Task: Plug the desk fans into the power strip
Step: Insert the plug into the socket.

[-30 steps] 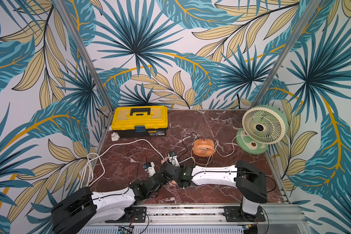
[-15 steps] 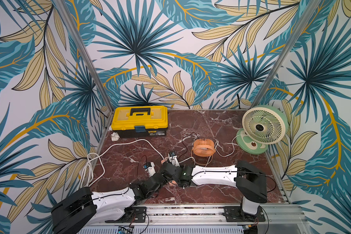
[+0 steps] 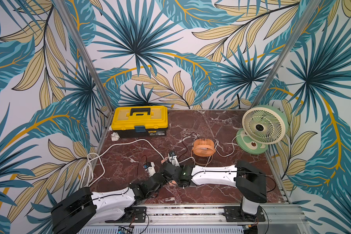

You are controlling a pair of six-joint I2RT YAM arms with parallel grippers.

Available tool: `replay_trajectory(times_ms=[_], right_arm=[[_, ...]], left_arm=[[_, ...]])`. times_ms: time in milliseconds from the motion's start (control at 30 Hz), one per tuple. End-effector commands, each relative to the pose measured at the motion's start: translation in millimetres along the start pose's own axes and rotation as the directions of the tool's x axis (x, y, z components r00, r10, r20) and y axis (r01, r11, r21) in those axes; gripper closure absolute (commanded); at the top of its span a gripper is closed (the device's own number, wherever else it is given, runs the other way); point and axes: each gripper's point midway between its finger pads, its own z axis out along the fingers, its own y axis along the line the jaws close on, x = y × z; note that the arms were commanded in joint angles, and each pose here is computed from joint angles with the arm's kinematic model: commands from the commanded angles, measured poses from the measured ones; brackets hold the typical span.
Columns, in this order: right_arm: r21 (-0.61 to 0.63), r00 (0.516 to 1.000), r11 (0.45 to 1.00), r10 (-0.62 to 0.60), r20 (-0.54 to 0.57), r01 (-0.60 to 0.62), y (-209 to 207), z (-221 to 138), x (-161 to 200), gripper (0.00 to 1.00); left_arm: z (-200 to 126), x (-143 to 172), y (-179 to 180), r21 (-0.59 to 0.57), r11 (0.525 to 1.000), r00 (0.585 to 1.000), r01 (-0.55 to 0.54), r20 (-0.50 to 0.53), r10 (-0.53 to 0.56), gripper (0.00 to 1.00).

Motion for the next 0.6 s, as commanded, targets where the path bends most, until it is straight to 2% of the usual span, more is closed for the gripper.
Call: replay_trajectory(times_ms=[0, 567], right_arm=[[0.119, 0.909, 0.976, -0.12, -0.399, 0.181, -57.8, 20.6, 115.1, 1.0], [0.123, 0.921, 0.975, -0.13, -0.368, 0.187, -55.6, 17.1, 102.9, 1.0]], left_arm=[[-2.7, 14.4, 58.1, -0.203, 0.973, 0.993, -0.106, -0.076, 0.093, 0.72], [-4.1, 14.7, 61.4, -0.201, 0.975, 0.994, -0.099, -0.074, 0.086, 0.72]])
